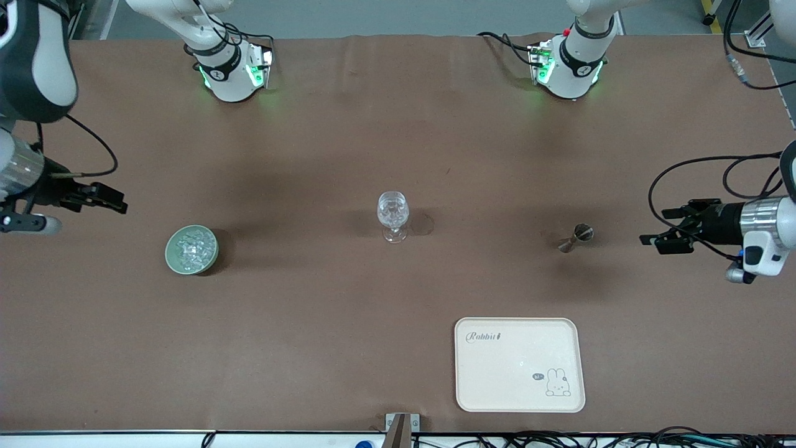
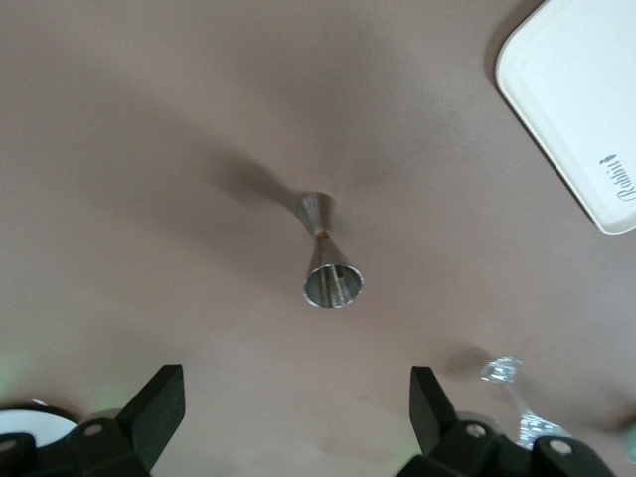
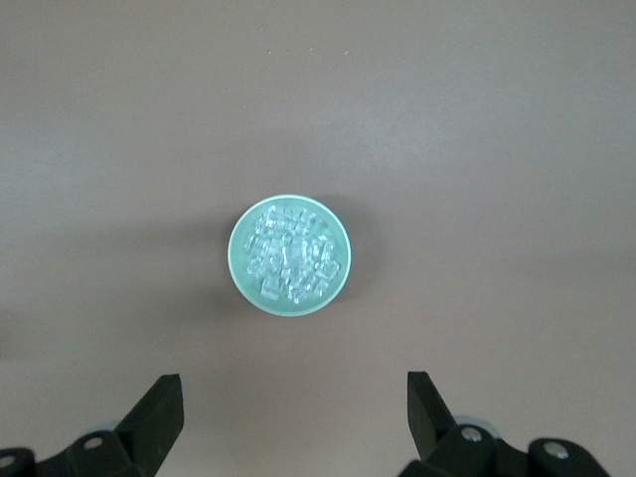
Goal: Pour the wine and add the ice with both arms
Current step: 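Lower the right gripper into the ice while the left gripper grasps the jigger, then pinch an ice cube with the right gripper and lift it from the bowl, then carry the silver jigger over the wine glass with the left gripper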
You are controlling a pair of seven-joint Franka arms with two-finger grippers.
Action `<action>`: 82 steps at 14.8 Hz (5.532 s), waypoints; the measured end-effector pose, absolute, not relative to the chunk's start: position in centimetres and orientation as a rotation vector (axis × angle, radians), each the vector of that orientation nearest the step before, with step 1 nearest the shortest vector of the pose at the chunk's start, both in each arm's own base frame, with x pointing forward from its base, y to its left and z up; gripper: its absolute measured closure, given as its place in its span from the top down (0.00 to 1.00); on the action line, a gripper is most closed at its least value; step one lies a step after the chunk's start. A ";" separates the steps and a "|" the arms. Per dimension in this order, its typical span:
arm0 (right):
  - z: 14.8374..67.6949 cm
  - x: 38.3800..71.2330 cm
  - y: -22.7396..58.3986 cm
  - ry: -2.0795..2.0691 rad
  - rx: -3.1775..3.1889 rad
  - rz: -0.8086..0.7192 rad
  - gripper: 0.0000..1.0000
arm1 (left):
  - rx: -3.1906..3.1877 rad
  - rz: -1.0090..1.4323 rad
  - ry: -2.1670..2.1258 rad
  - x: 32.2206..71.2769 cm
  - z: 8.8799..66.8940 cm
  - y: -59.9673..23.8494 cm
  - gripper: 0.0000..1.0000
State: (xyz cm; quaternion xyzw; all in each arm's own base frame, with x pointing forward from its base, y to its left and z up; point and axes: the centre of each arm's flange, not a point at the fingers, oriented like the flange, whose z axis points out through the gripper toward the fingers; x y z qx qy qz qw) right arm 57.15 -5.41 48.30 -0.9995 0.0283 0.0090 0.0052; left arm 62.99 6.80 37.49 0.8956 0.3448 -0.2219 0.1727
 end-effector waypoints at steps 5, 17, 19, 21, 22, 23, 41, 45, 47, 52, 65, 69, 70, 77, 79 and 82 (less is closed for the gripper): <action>41.6 57.4 -5.3 0.088 -3.140 -0.027 1.00 | 2.261 -0.805 1.129 63.0 29.2 10.0 0.98; 27.9 57.2 -3.9 0.048 -3.164 0.022 0.96 | 1.859 -1.088 1.345 61.3 16.5 10.0 0.94; 26.7 57.0 -3.6 0.039 -3.166 0.029 0.93 | 1.815 -1.120 1.352 60.9 14.9 9.8 0.93; 25.8 57.1 -3.2 0.026 -3.169 0.028 0.88 | 1.787 -1.139 1.358 60.5 13.7 9.8 0.90; 25.4 57.1 -3.0 0.021 -3.170 0.033 0.81 | 1.775 -1.146 1.359 60.4 13.2 9.8 0.88; 25.0 57.1 -2.9 0.019 -3.171 0.033 0.77 | 1.762 -1.150 1.355 60.3 12.8 9.8 0.88; 23.0 57.5 -3.2 0.020 -3.180 -0.017 0.52 | 1.651 -1.216 1.301 59.1 10.4 7.4 0.62; 23.0 57.5 -3.1 0.019 -3.179 -0.013 0.30 | 1.642 -1.218 1.297 59.1 10.2 7.2 0.55; 23.0 57.5 -3.1 0.019 -3.179 -0.013 0.26 | 1.641 -1.221 1.297 59.0 10.1 7.1 0.51; 23.0 57.5 -3.1 0.018 -3.179 -0.014 0.26 | 1.640 -1.221 1.295 59.0 10.0 7.1 0.43; 38.9 65.1 -5.4 0.079 -3.174 -0.027 0.26 | 1.652 -1.274 1.199 62.9 17.4 -3.0 0.21; 42.5 64.9 -5.4 0.112 -3.168 -0.039 0.26 | 1.675 -1.278 1.204 64.2 23.2 -9.3 0.21; 43.5 64.4 -5.6 0.120 -3.165 -0.032 0.26 | 1.681 -1.274 1.203 64.3 24.2 -10.9 0.21; 52.7 58.8 -5.9 0.136 -3.134 0.033 0.26 | 1.793 -1.212 1.368 62.9 31.9 -25.3 0.21; 54.6 56.7 -5.9 0.135 -3.125 0.032 0.26 | 1.882 -1.148 1.441 61.5 34.3 -29.3 0.21; 55.5 53.7 -5.9 0.128 -3.125 0.034 0.26 | 1.981 -1.077 1.527 60.0 36.1 -32.2 0.21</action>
